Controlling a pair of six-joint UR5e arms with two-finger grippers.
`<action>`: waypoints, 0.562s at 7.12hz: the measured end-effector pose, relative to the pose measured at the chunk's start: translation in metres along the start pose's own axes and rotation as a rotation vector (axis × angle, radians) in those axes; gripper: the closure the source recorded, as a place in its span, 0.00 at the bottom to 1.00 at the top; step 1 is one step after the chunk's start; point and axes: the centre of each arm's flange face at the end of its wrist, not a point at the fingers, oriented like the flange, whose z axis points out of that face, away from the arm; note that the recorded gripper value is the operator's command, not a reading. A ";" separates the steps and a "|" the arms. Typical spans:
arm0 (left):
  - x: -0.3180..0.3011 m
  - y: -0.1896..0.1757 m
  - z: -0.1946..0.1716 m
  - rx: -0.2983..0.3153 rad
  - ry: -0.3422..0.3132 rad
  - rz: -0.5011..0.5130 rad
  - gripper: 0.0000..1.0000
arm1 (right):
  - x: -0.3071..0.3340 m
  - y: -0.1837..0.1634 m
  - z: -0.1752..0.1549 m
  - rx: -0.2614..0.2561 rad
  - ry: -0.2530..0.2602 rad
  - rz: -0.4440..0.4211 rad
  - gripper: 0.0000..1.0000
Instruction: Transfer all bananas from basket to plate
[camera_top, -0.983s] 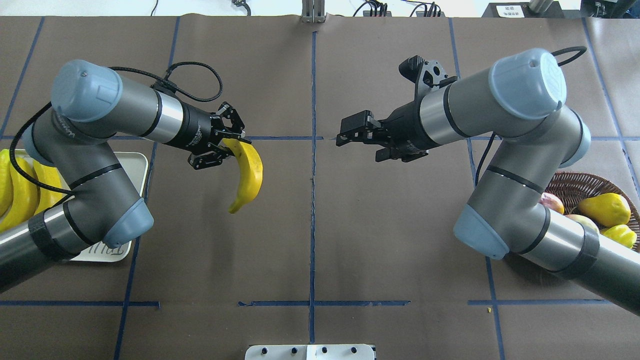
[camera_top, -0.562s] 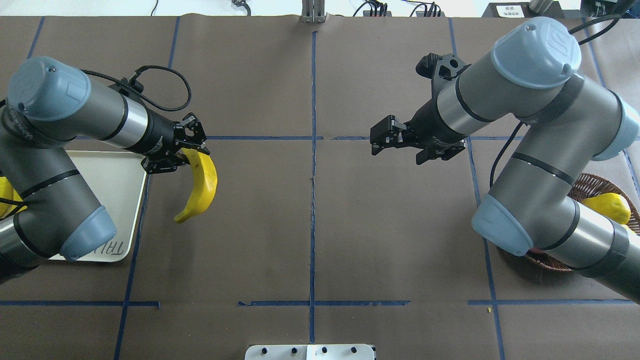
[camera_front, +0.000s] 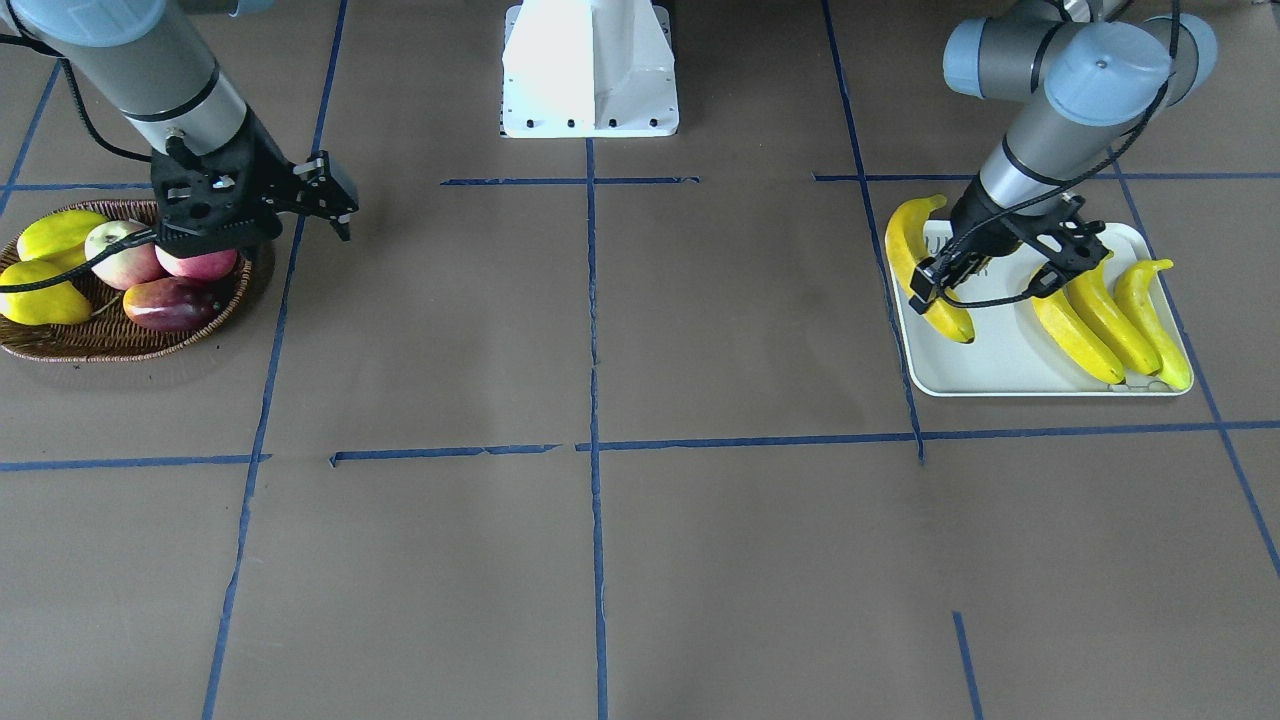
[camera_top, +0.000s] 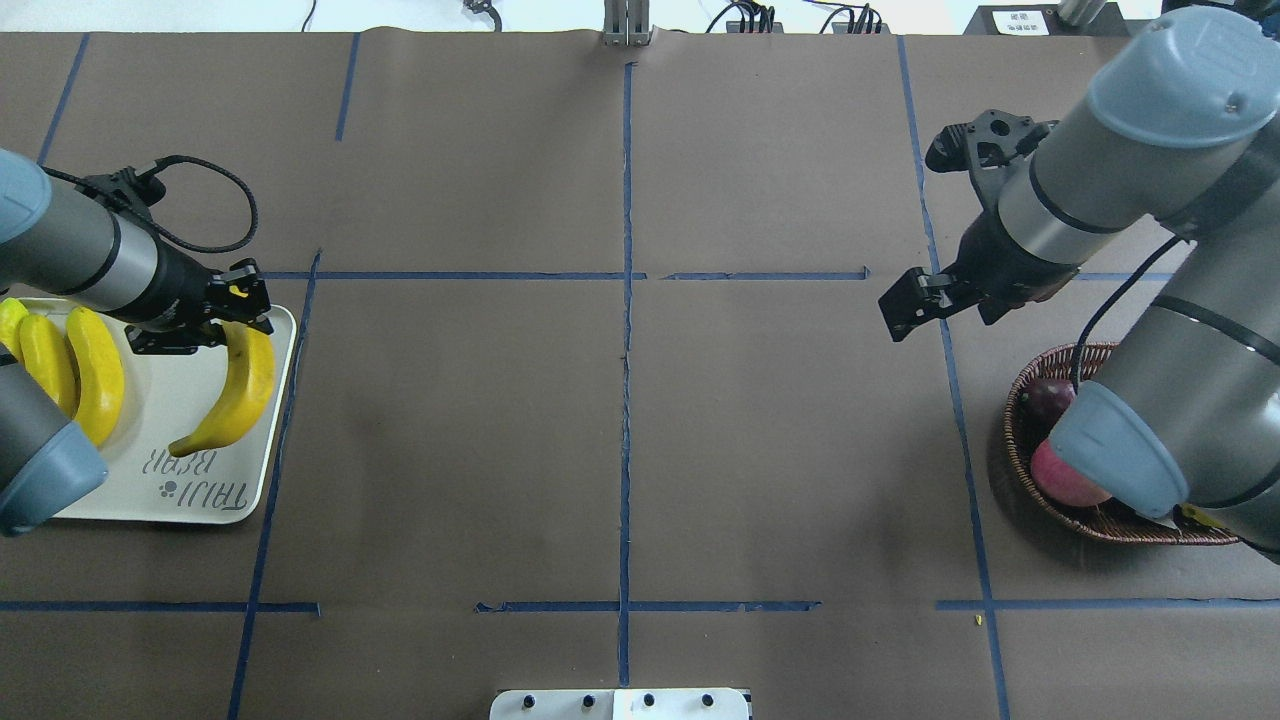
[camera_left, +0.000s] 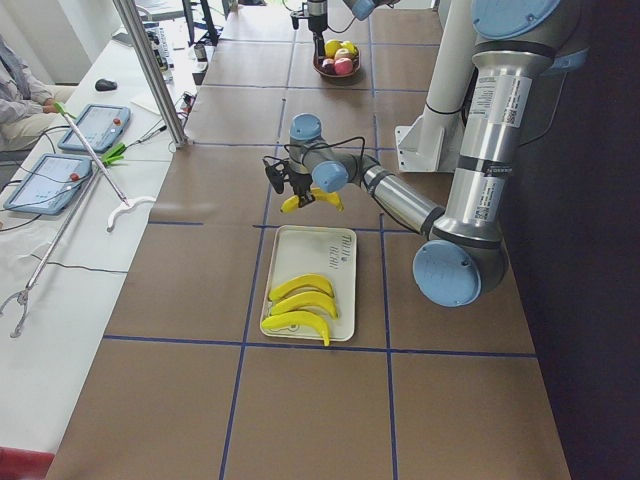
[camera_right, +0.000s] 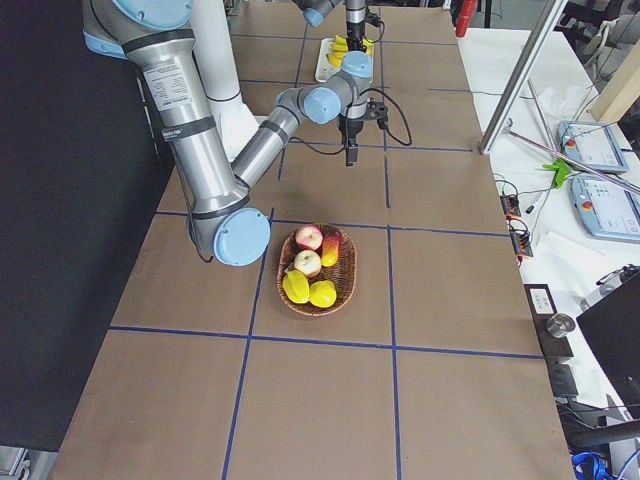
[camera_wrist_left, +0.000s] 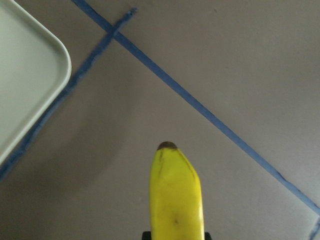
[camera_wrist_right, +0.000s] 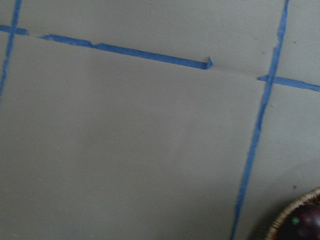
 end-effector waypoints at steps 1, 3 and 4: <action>-0.027 -0.014 0.004 0.014 -0.032 -0.011 1.00 | 0.045 0.011 -0.001 -0.011 0.032 -0.067 0.01; -0.062 -0.046 0.019 0.041 -0.066 -0.070 1.00 | 0.108 0.025 -0.004 -0.030 0.074 -0.153 0.01; -0.077 -0.061 0.032 0.053 -0.063 -0.085 0.98 | 0.120 0.029 -0.004 -0.035 0.082 -0.170 0.01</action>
